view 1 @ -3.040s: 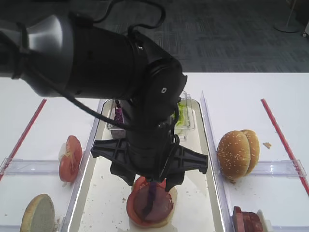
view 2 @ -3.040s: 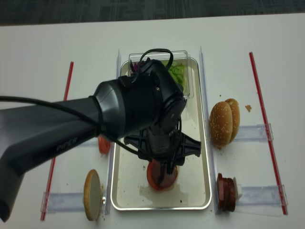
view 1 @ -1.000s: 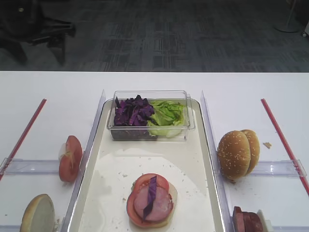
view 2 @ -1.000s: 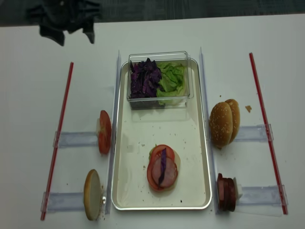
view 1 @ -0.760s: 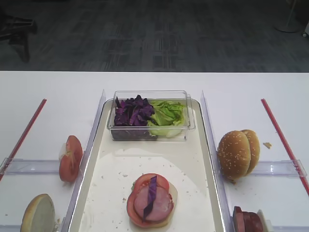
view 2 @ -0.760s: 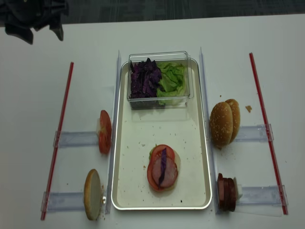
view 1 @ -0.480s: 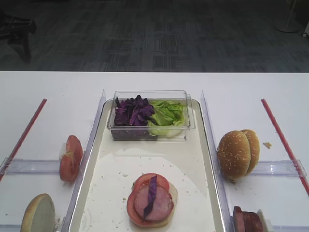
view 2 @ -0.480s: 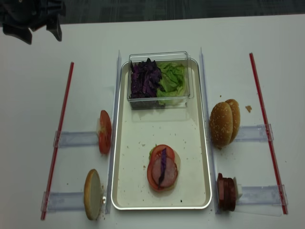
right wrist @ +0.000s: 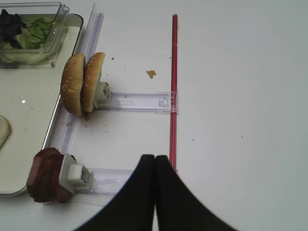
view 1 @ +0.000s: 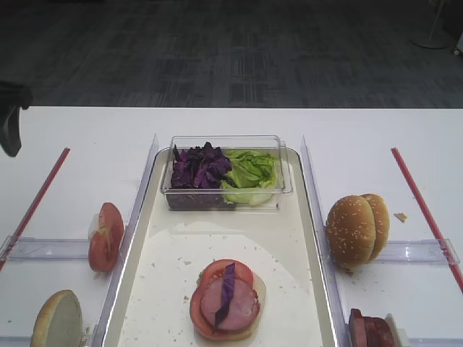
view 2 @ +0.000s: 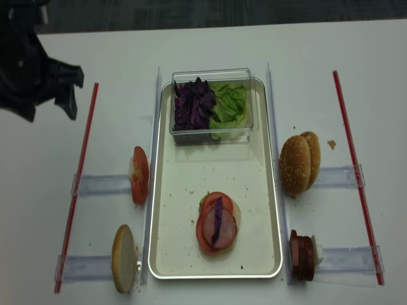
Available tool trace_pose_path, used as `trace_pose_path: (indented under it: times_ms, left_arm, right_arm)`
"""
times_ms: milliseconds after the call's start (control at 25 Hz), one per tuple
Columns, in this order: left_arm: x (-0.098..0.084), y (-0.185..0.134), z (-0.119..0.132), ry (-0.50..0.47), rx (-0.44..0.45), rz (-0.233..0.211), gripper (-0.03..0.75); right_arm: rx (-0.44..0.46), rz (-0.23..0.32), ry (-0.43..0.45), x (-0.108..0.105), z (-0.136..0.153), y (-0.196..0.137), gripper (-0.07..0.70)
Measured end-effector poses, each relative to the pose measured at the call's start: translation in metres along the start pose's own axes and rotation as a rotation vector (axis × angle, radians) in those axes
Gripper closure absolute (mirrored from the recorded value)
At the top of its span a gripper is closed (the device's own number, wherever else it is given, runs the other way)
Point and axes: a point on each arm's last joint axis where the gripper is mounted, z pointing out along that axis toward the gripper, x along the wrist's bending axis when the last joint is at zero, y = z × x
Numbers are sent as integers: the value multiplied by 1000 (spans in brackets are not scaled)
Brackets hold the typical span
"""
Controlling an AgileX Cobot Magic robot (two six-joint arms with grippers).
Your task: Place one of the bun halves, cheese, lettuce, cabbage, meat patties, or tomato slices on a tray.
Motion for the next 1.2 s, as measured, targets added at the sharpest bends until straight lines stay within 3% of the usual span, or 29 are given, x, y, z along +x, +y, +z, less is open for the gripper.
trace_pose_path:
  times_ms: [200, 440, 680, 960, 1200]
  left_arm:
    - [4, -63, 5, 3, 51, 5, 187]
    - [8, -134, 3, -2, 4, -1, 187]
    - [12, -195, -9, -21, -136, -17, 187]
    - [15, -243, -22, -49, -344, -33, 187]
    - [16, -273, -18, -50, -477, -2, 187]
  right_arm:
    - [0, 0, 0, 0, 0, 0, 267]
    - [0, 0, 0, 0, 0, 0, 267]
    - [0, 0, 0, 0, 0, 0, 267]
    - [0, 0, 0, 0, 0, 0, 267]
    - [0, 0, 0, 0, 0, 0, 267]
